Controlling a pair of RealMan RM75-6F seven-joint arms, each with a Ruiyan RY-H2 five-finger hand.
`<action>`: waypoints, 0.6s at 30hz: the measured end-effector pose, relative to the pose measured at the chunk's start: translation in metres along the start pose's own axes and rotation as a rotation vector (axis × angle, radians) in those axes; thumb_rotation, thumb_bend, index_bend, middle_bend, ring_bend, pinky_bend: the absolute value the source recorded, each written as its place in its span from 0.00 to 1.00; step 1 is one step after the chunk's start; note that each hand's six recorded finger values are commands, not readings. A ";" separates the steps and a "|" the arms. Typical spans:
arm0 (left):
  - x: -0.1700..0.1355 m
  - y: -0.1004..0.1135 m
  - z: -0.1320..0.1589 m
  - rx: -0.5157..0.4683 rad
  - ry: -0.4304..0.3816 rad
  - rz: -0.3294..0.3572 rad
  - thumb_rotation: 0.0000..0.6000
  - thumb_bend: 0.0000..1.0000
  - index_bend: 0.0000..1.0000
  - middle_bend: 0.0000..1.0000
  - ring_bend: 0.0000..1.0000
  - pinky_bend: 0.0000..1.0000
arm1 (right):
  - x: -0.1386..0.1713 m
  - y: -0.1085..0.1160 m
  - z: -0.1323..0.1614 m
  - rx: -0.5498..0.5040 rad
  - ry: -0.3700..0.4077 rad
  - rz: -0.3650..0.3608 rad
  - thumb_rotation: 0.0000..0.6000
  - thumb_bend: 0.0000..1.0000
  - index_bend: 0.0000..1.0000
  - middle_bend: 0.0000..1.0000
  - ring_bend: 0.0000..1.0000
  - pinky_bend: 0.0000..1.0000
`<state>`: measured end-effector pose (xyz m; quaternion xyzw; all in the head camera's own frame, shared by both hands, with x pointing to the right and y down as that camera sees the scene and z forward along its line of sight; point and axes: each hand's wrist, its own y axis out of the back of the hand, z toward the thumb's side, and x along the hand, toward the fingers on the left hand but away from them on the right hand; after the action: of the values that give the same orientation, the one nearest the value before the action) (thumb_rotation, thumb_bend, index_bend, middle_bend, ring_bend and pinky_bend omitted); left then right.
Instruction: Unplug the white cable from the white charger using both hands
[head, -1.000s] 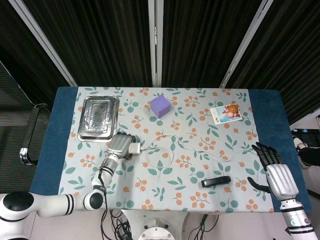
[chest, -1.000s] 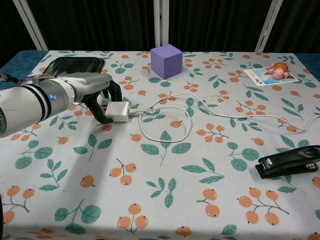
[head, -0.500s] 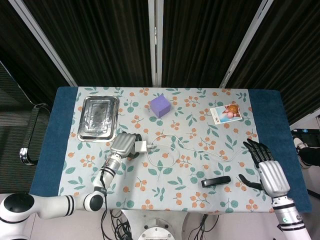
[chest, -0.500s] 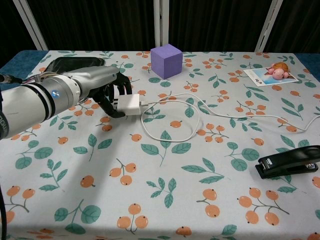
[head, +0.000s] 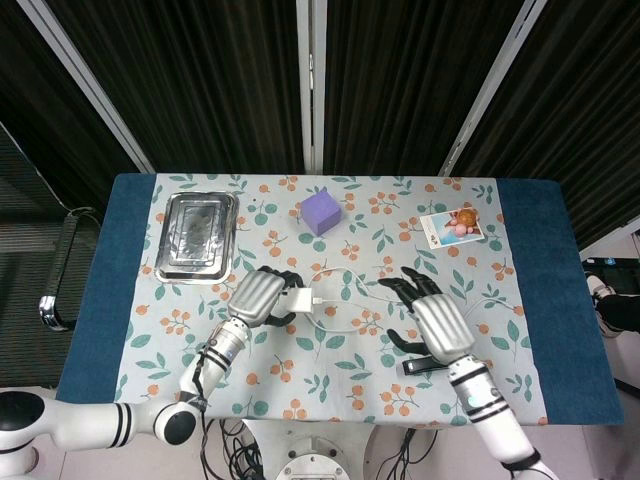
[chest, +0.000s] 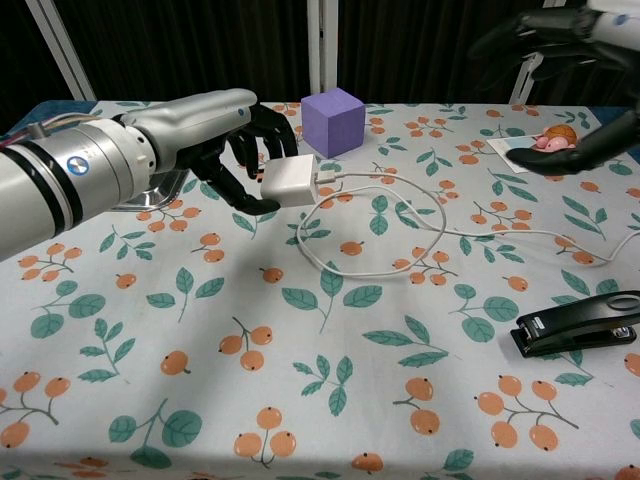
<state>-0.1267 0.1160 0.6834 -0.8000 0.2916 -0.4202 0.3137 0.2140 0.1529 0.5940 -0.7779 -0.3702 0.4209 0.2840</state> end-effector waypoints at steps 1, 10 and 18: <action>-0.001 0.001 0.002 -0.004 -0.003 0.003 1.00 0.49 0.59 0.55 0.43 0.34 | -0.006 -0.005 0.006 -0.008 -0.001 0.007 1.00 0.23 0.24 0.25 0.10 0.20; -0.005 0.008 0.010 -0.026 -0.024 0.017 1.00 0.49 0.59 0.55 0.43 0.34 | -0.055 -0.043 0.045 -0.048 -0.025 0.053 1.00 0.23 0.34 0.28 0.12 0.22; -0.006 0.010 0.012 -0.026 -0.022 0.020 1.00 0.49 0.59 0.55 0.43 0.34 | -0.070 -0.054 0.039 -0.068 -0.081 0.044 1.00 0.27 0.42 0.30 0.12 0.22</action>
<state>-0.1215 0.1175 0.6679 -0.8057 0.3017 -0.4043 0.3106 0.1358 0.1314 0.6469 -0.7772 -0.3784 0.4455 0.2331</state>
